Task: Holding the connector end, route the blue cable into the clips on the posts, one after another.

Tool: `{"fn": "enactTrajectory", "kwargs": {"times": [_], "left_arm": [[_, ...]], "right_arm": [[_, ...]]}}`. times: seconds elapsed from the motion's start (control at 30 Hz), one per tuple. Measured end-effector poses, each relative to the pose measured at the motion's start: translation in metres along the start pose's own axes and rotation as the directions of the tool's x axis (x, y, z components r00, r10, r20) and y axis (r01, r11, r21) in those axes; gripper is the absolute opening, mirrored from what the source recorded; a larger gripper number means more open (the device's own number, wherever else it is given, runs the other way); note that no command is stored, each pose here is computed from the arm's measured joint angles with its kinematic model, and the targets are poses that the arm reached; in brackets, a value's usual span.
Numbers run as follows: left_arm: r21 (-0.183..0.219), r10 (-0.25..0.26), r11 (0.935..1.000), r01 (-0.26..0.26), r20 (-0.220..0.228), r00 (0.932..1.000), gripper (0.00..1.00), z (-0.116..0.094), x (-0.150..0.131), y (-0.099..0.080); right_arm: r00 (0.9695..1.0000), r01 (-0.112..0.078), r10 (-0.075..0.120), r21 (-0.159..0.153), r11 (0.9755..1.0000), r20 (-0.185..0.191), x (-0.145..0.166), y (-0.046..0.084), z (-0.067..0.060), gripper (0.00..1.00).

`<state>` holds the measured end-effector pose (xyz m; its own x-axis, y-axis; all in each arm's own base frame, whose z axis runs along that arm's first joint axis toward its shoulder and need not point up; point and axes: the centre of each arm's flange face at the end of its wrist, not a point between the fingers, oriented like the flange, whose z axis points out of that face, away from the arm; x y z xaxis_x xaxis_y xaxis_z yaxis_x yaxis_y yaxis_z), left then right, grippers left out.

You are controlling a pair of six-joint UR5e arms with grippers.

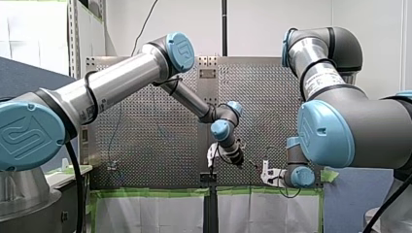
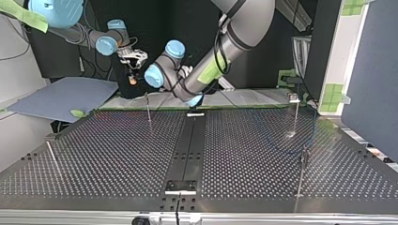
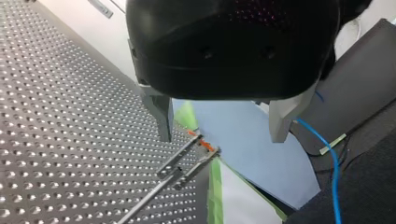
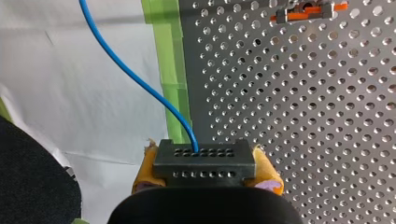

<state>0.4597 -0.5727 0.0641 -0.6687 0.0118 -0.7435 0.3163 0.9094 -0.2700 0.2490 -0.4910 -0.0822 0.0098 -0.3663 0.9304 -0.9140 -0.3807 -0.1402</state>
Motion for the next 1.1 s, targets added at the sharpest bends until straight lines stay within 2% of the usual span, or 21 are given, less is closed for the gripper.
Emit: {"fn": "enactTrajectory", "kwargs": {"times": [0.3, 0.43, 0.63, 0.87, 1.1], "left_arm": [[-0.021, -0.025, 0.9995, 0.025, -0.016, 0.9995, 1.00, -0.002, -0.018, -0.002], [-0.038, -0.021, 0.9991, 0.019, -0.053, 0.9984, 1.00, 0.004, -0.012, 0.003], [-0.041, 0.025, 0.9987, -0.030, -0.114, 0.9932, 1.00, 0.018, 0.003, 0.005], [-0.070, 0.054, 0.9952, -0.069, -0.199, 0.9785, 1.00, 0.030, 0.023, 0.019], [-0.081, 0.026, 0.9954, -0.050, -0.272, 0.9619, 1.00, 0.024, 0.028, 0.024]], "right_arm": [[1.0000, 0.001, -0.001, 0.000, 1.0000, -0.002, 0.000, 0.000, 0.000, 0.00], [1.0000, 0.001, -0.001, 0.000, 1.0000, -0.002, 0.000, 0.000, 0.001, 0.00], [1.0000, 0.001, -0.001, 0.000, 1.0000, -0.002, 0.001, 0.000, 0.001, 0.00], [1.0000, 0.003, -0.003, 0.001, 1.0000, -0.006, 0.003, 0.000, 0.003, 0.00], [0.9999, 0.007, -0.007, -0.008, 0.9999, -0.010, 0.004, 0.001, 0.004, 0.00]]}}
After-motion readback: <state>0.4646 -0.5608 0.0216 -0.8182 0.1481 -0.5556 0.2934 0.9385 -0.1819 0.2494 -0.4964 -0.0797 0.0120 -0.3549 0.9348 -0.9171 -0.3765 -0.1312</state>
